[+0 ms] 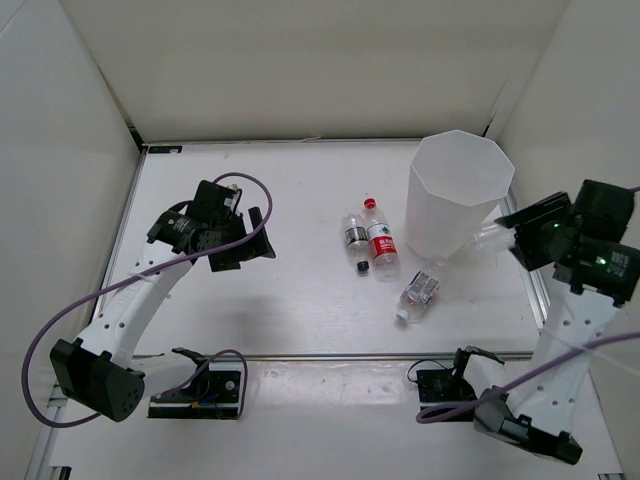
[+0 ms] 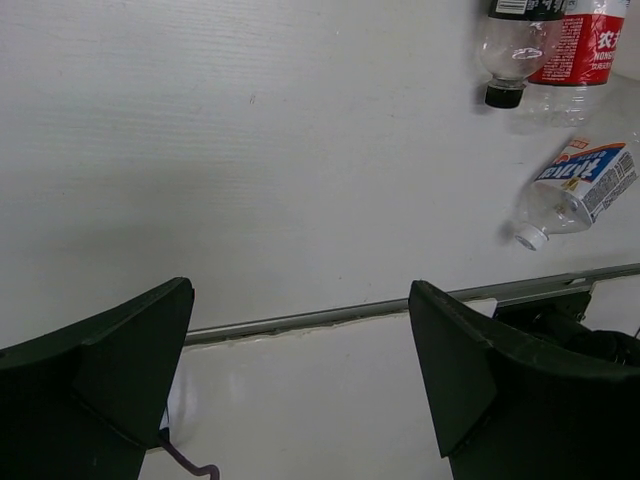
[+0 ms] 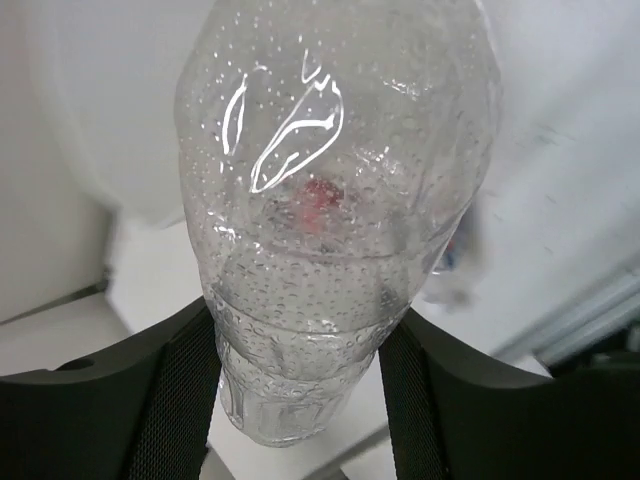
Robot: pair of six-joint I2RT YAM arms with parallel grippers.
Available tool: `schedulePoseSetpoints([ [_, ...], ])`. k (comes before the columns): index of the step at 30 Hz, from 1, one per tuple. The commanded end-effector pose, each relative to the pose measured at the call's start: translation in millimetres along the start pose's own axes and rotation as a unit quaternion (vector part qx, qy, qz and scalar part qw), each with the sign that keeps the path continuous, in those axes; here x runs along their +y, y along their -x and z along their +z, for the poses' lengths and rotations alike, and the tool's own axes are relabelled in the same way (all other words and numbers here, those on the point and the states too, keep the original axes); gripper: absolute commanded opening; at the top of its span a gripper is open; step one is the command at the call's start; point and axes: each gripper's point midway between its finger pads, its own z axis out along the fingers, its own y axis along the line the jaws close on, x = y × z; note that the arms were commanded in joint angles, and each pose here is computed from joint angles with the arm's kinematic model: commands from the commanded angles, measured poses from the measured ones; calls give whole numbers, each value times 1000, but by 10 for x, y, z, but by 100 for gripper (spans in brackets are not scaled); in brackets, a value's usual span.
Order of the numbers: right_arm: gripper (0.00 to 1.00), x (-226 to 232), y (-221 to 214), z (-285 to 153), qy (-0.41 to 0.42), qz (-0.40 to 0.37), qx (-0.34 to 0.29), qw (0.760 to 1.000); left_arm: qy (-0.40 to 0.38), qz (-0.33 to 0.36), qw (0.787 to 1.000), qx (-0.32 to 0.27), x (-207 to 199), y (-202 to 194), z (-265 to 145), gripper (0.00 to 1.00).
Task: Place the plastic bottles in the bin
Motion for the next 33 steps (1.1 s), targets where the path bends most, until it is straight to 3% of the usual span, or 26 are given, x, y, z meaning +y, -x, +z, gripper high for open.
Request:
schedulePoseSetpoints([
  [1, 15, 237, -118, -471, 46, 6, 28, 999, -24, 13, 999, -22, -91, 95, -106, 100],
  [5, 11, 610, 405, -298, 59, -6, -23, 998, -26, 13, 999, -15, -72, 39, -93, 100],
  [9, 11, 868, 844, 16, 46, -64, -86, 993, -30, 13, 999, -12, -80, 25, -73, 100],
  [18, 19, 1352, 810, 265, 23, -197, -141, 970, -26, 11, 1000, 2, -37, -53, -17, 100],
  [19, 22, 1384, 803, 258, 24, -209, -148, 966, -26, 11, 1000, 2, -37, -53, -17, 100],
  [22, 100, 1386, 743, 232, 3, -232, -167, 958, -26, 11, 1000, 2, -31, -58, 5, 100],
  [28, 100, 1242, 744, -170, -1, -225, -185, 957, -26, 11, 1000, 2, -31, -58, 5, 100],
  [33, 100, 1039, 442, -233, 30, -211, -121, 970, -18, 10, 1000, 4, 21, -100, 29, 100],
])
